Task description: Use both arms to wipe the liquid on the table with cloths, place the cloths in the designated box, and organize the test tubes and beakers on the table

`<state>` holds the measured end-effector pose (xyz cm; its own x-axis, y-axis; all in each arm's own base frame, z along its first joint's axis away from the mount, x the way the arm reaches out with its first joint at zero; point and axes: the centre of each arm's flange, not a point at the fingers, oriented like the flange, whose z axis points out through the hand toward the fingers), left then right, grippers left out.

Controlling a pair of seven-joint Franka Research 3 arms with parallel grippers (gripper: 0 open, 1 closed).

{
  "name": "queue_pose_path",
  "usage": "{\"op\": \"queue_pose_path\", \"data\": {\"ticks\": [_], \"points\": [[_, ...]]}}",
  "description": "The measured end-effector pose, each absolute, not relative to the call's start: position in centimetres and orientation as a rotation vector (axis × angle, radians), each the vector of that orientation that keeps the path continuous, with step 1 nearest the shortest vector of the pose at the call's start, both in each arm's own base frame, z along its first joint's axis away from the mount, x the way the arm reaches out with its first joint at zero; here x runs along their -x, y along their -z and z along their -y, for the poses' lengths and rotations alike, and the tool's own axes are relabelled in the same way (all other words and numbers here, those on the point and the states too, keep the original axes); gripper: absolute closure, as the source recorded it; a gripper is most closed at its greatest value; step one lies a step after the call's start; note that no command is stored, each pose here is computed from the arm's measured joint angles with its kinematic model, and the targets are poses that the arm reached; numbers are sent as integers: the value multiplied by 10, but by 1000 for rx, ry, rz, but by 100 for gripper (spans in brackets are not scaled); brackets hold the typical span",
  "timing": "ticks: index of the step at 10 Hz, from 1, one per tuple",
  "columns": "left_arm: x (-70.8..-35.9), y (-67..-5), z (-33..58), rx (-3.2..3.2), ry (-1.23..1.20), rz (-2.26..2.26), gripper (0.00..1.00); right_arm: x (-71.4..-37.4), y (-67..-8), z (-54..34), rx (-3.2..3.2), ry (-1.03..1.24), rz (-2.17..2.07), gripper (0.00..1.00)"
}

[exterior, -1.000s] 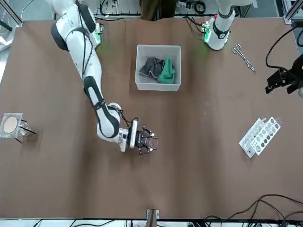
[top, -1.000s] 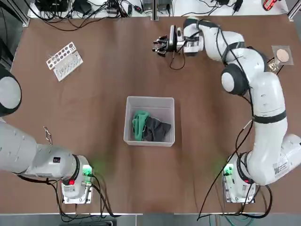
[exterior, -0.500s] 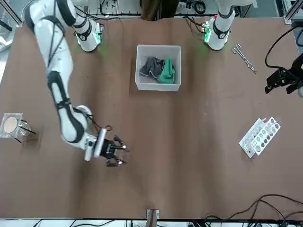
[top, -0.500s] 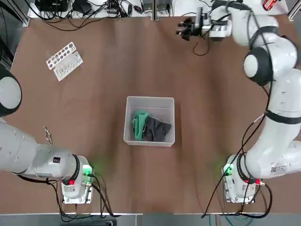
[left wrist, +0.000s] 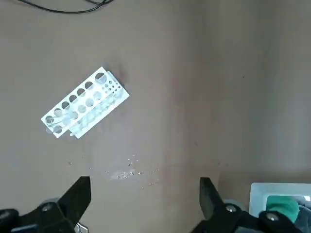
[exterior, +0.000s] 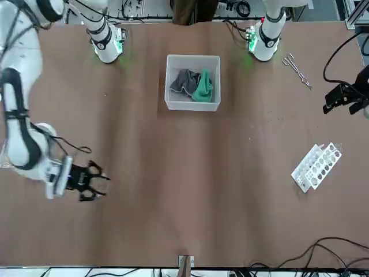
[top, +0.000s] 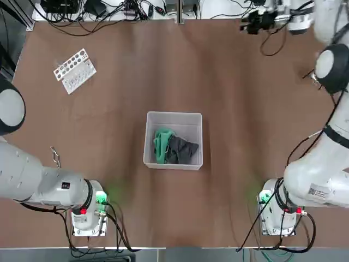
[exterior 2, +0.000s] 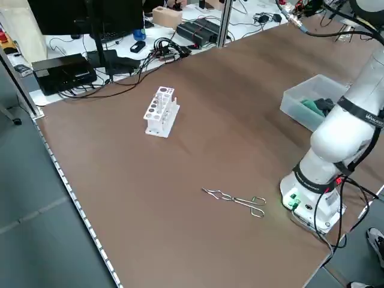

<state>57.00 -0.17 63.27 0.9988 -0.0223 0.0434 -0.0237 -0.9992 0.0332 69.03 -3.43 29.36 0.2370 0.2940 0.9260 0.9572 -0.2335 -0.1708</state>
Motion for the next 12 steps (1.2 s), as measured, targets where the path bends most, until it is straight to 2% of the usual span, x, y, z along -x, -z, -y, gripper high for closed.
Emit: {"op": "queue_pose_path", "data": {"ticks": [3,7,12], "points": [[-570,-633,2,-3107,-67,36,1,-673,-327,144,1739,1010,1192,50],[-570,-633,2,-3107,-66,37,1,-631,-340,262,1814,1041,1137,50],[-570,-633,2,-3107,-67,37,1,-591,-351,350,1870,1073,1100,50]]}}
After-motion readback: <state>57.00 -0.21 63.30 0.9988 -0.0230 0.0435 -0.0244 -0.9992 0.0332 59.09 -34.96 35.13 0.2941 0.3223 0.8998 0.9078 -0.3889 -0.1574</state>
